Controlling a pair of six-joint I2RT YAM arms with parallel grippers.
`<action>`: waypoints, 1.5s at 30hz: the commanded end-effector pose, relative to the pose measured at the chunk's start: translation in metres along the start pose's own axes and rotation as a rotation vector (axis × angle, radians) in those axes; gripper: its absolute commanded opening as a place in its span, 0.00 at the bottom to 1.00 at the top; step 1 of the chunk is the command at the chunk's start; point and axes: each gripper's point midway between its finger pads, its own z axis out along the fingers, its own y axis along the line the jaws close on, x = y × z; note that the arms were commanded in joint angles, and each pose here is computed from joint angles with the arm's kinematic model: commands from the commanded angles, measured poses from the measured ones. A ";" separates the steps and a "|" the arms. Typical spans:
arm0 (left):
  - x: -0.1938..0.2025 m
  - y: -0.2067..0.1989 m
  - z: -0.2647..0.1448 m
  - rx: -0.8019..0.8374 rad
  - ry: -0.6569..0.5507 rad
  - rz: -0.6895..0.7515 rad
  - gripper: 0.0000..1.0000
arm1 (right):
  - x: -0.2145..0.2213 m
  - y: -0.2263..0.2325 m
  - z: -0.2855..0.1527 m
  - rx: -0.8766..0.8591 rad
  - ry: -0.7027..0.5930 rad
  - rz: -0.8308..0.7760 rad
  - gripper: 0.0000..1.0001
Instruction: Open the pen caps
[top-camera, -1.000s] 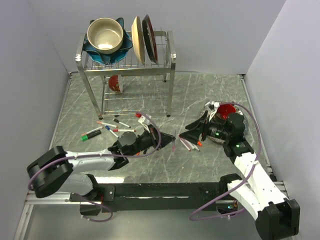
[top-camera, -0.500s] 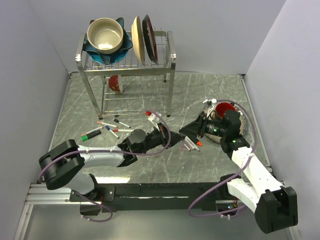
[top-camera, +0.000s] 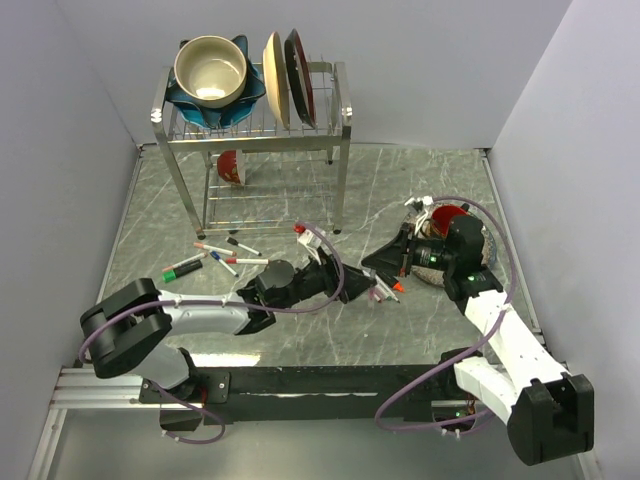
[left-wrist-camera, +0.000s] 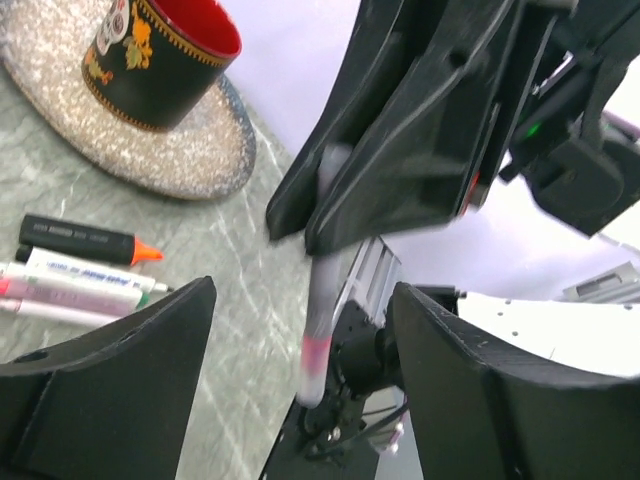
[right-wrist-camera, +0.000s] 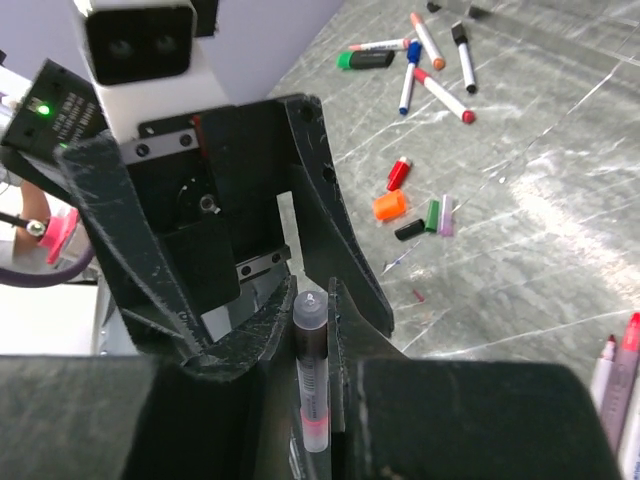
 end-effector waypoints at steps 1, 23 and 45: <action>0.007 -0.010 -0.010 0.064 0.027 0.029 0.77 | -0.017 0.012 -0.005 -0.025 -0.028 -0.089 0.00; 0.039 -0.014 0.016 0.107 0.130 -0.031 0.39 | -0.020 0.001 -0.007 0.013 -0.041 -0.069 0.00; 0.128 0.002 -0.066 0.069 0.423 -0.093 0.01 | -0.131 -0.024 -0.059 0.207 -0.277 -0.067 0.00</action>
